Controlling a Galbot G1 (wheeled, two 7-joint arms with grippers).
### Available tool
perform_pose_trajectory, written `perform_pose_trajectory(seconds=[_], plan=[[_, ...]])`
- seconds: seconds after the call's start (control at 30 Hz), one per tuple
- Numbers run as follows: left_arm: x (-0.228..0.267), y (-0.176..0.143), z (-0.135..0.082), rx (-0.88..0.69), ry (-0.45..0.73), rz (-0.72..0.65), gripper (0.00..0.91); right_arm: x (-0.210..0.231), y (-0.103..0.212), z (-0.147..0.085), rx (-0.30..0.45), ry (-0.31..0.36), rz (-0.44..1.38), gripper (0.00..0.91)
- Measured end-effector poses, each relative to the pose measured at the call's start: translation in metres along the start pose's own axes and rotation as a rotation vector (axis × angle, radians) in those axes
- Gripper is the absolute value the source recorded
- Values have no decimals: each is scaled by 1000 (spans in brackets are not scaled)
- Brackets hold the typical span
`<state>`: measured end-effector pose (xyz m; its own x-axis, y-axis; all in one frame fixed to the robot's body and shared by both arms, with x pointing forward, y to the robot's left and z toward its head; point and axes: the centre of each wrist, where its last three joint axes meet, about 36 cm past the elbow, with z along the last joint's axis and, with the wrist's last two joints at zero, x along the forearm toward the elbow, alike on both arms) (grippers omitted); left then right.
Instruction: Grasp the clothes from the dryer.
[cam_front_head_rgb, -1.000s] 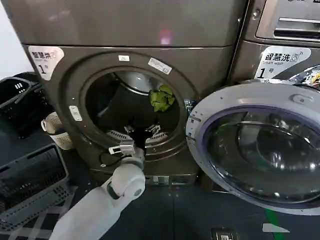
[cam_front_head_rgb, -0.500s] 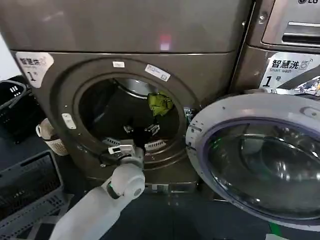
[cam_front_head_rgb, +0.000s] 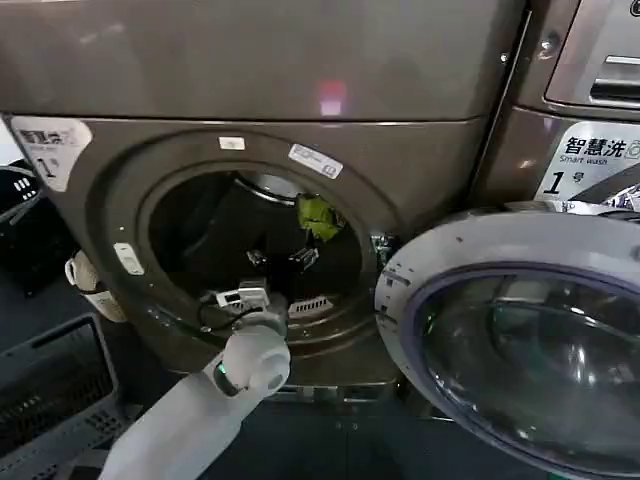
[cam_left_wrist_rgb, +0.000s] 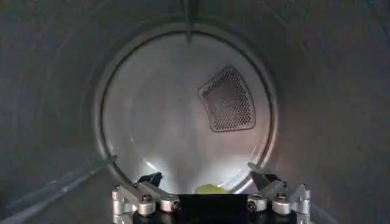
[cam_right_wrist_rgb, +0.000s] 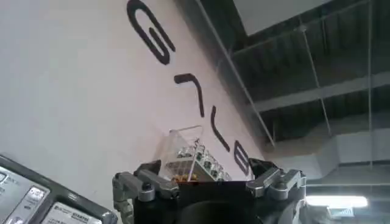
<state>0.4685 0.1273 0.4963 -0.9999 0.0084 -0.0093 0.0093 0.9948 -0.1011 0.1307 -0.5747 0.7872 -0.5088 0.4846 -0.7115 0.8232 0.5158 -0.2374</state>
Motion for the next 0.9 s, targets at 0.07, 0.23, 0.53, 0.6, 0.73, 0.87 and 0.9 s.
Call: perform_pose_trajectory(seconds=[0.07, 0.23, 0.53, 0.6, 0.73, 0.87, 0.9], plan=[[0, 0, 0, 0, -1, -1, 907, 0, 0, 0, 0, -1, 1, 907], [-1, 0, -2, 1, -5, -1, 907, 0, -1, -1, 0, -4, 2, 907], [-4, 1, -2, 1, -6, -5, 907, -1, -2, -3, 4, -11, 6, 907], [-5, 1, -2, 2, -6, -7, 907, -2, -3, -5, 5, -14, 6, 907], [-8, 2, -3, 0, -8, -11, 907, -2, -4, -7, 9, -18, 9, 907], [-12, 1, -4, 4, -11, -15, 907, -4, -6, -9, 9, -20, 13, 907], [-13, 1, -4, 5, -12, -15, 907, -5, -7, -10, 9, -21, 13, 907]])
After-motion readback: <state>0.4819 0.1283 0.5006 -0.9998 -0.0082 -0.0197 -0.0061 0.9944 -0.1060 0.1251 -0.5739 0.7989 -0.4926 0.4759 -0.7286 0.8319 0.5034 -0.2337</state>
